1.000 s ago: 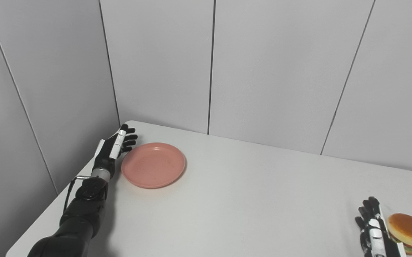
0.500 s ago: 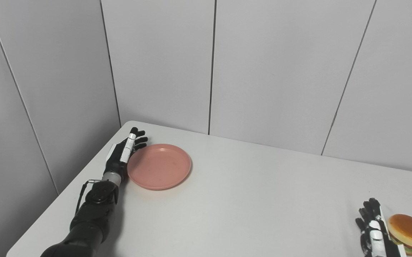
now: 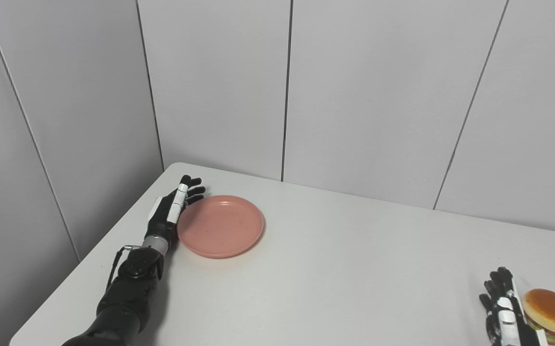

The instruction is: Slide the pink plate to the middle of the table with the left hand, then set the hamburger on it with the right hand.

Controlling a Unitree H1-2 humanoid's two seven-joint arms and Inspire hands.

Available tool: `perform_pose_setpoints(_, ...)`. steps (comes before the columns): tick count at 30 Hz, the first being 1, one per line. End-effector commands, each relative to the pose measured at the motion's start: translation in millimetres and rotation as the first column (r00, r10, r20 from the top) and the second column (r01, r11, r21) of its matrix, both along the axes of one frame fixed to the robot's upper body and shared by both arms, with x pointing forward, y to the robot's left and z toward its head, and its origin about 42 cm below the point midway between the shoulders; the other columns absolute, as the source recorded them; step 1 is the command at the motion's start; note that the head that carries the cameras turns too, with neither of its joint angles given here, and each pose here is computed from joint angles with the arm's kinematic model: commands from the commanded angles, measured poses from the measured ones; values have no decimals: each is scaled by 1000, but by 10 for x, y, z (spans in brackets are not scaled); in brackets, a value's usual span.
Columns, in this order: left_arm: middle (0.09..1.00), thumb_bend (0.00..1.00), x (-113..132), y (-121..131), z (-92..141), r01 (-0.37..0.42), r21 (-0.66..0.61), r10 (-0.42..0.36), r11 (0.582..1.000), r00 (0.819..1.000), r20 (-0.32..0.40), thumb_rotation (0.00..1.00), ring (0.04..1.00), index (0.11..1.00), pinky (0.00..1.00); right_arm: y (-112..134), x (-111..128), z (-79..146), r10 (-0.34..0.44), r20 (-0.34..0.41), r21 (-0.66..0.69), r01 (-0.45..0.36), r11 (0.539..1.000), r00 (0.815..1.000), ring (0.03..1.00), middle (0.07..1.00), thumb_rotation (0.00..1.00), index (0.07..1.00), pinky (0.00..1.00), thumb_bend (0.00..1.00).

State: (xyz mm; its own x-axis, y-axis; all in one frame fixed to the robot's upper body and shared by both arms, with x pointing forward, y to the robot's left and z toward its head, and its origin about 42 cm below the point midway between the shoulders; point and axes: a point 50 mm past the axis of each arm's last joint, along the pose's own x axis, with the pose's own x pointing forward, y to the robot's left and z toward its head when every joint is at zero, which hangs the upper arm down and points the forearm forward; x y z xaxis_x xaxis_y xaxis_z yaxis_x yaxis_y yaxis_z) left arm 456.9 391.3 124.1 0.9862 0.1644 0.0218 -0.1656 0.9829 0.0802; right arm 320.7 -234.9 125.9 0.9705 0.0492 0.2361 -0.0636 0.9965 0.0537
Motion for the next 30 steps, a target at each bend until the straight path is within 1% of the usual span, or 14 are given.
perform_pose_setpoints(1,807,925,97,-111,128,44,-10,-43,999,998,37,1000,822,791,782,15,-123,-200,-9,-70,23,10,1000,998,1000,1000,941,1000,1000,528)
perform_pose_setpoints(7,811,941,90,-255,117,74,-65,-72,995,997,39,988,834,789,788,32,-109,-197,1,-64,32,1,999,998,1000,1000,940,1000,1000,536)
perform_pose_setpoints(13,802,930,64,-458,82,114,-41,-112,993,993,38,1000,826,789,787,41,-99,-202,-8,-57,20,9,1000,998,999,1000,925,1000,1000,551)
perform_pose_setpoints(15,804,913,48,-535,52,128,-46,-127,991,991,33,1000,828,793,798,45,-94,-203,-6,-62,14,7,1000,998,999,1000,936,1000,1000,566)
perform_pose_setpoints(17,806,918,35,-579,34,137,-52,-136,989,990,29,1000,834,795,816,51,-93,-206,-9,-63,14,10,1000,998,1000,1000,935,1000,1000,564)
perform_pose_setpoints(19,807,913,20,-647,11,150,-71,-148,986,988,30,1000,834,792,805,64,-91,-203,-8,-61,14,9,1000,998,1000,1000,934,1000,1000,562)
perform_pose_setpoints(24,805,892,-17,-786,-15,183,-52,-182,982,983,27,1000,828,796,787,104,-80,-191,-1,-67,25,3,1000,998,1000,1000,932,1000,1000,563)
perform_pose_setpoints(27,812,897,-34,-864,-32,214,-64,-213,975,977,24,1000,838,800,804,147,-75,-173,0,-67,24,1,1000,998,998,1000,946,1000,1000,567)
perform_pose_setpoints(30,814,891,-45,-928,-39,238,-70,-236,969,971,32,1000,838,798,800,196,-75,-149,6,-66,32,-4,999,998,1000,1000,952,1000,1000,536)
